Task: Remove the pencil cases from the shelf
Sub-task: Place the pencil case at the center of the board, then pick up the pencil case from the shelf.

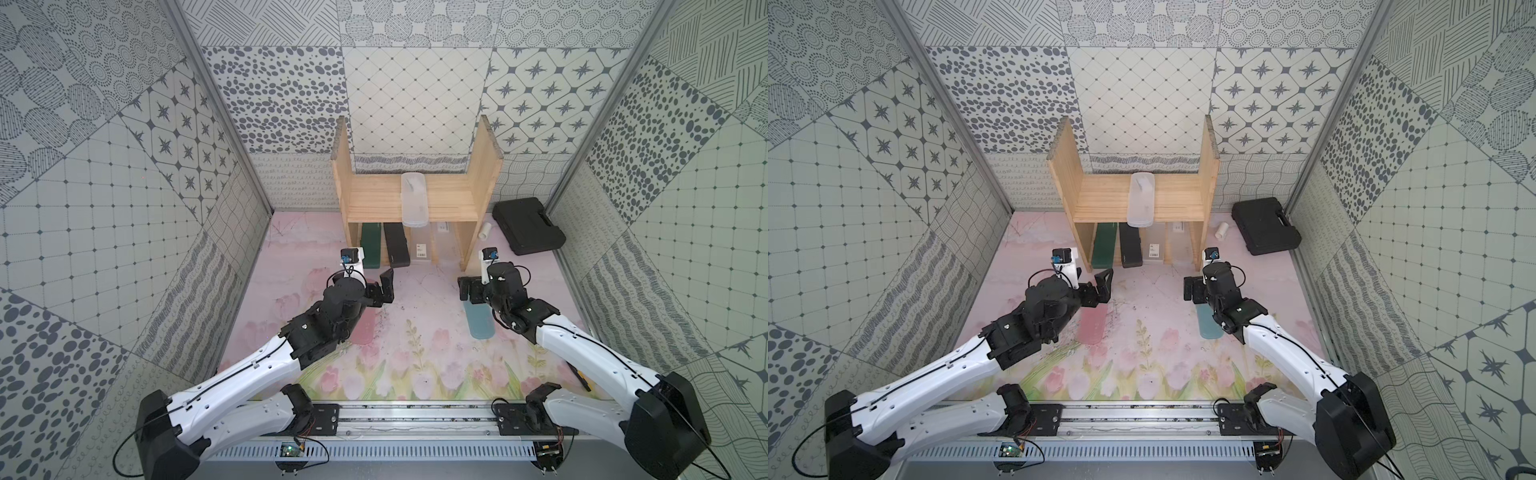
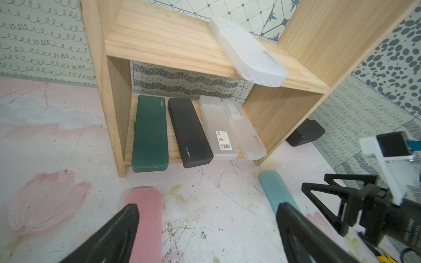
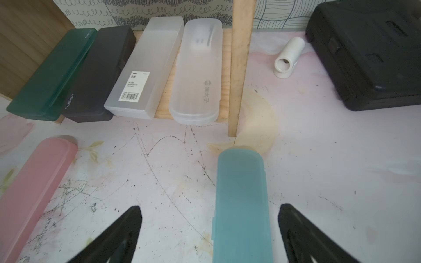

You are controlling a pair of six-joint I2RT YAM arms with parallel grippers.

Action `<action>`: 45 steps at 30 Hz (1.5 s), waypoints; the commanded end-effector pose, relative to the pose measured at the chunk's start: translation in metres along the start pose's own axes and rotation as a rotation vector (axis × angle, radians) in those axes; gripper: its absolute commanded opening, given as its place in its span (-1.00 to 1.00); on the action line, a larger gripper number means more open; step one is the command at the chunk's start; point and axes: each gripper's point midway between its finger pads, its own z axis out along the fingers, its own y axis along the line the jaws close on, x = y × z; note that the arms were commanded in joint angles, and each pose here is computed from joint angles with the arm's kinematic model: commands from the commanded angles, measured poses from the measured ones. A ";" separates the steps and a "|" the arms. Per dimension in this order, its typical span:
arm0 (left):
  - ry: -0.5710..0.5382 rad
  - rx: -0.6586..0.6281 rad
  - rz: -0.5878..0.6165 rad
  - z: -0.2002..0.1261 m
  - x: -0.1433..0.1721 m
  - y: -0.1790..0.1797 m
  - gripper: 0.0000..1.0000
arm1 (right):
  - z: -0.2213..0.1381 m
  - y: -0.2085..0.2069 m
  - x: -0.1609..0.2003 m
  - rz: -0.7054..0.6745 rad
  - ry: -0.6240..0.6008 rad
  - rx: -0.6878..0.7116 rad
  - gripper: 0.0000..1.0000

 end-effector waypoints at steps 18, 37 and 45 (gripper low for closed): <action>0.187 -0.095 0.152 0.068 -0.093 -0.077 0.98 | -0.012 -0.012 -0.009 0.053 -0.197 0.010 0.97; 0.294 -0.206 0.229 0.162 -0.074 -0.060 0.99 | -0.017 -0.017 -0.005 0.088 -0.196 0.016 0.97; 0.306 -0.163 0.254 0.184 -0.061 -0.068 0.99 | -0.013 -0.018 -0.002 0.088 -0.182 0.017 0.97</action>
